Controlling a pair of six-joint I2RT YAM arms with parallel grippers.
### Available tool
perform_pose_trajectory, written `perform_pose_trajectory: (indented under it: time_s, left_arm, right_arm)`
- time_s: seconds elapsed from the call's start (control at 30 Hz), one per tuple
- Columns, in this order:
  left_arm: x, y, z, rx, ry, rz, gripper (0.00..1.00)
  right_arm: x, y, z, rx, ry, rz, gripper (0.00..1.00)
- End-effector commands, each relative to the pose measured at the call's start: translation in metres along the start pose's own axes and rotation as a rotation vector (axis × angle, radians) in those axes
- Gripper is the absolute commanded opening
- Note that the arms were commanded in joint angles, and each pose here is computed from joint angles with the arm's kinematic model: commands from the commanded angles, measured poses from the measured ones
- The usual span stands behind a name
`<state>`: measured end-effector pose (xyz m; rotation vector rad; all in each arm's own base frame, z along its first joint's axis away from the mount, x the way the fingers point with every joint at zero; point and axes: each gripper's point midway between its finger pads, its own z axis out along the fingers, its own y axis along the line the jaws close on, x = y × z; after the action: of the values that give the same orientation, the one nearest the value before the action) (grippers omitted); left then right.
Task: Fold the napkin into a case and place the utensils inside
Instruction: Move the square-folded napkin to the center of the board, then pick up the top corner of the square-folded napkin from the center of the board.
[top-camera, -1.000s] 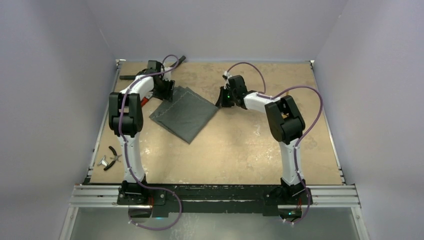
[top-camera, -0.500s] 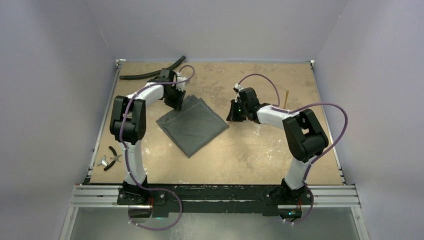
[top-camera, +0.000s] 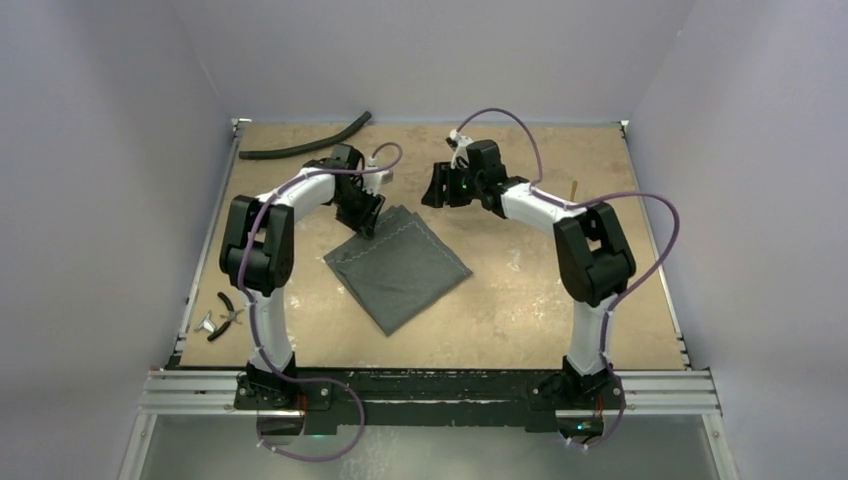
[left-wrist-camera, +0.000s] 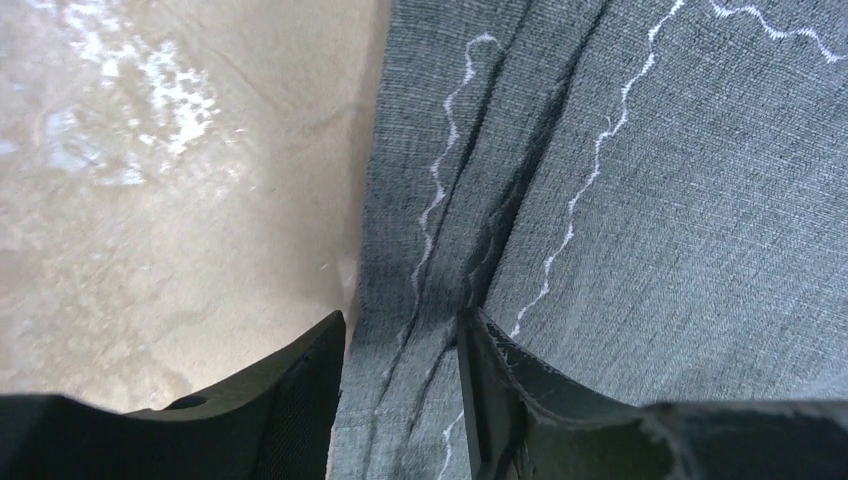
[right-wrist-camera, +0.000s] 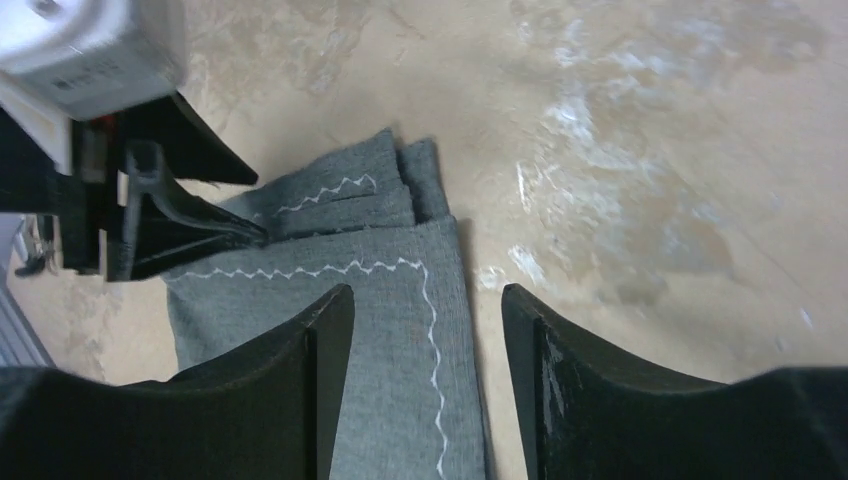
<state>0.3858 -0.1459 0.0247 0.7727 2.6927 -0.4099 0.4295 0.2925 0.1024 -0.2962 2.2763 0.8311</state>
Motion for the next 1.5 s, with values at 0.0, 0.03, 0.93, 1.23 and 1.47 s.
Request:
perform_pose_trajectory:
  time_s: [0.0,0.03,0.93,1.23,1.47]
  left_arm:
    - [-0.033,0.006,-0.044,-0.015,-0.103,0.014,0.45]
    - [-0.035,0.009,-0.044,-0.018,-0.108,0.008,0.45]
    - [-0.06,0.011,0.026,0.149,-0.129,-0.164,0.4]
    - [-0.053,0.011,0.026,0.138,-0.122,-0.152,0.38]
    - [-0.049,0.008,0.025,0.148,-0.122,-0.149,0.37]
  right_arm:
    - [0.006,0.026,0.023,-0.206,0.076,-0.094,0.6]
    - [0.008,0.027,0.028,-0.229,0.089,-0.101,0.6]
    - [0.028,0.036,0.058,-0.32,0.133,-0.077,0.19]
    - [0.001,0.037,0.046,-0.252,0.05,-0.122,0.08]
    - [-0.009,0.037,0.046,-0.222,0.018,-0.165,0.07]
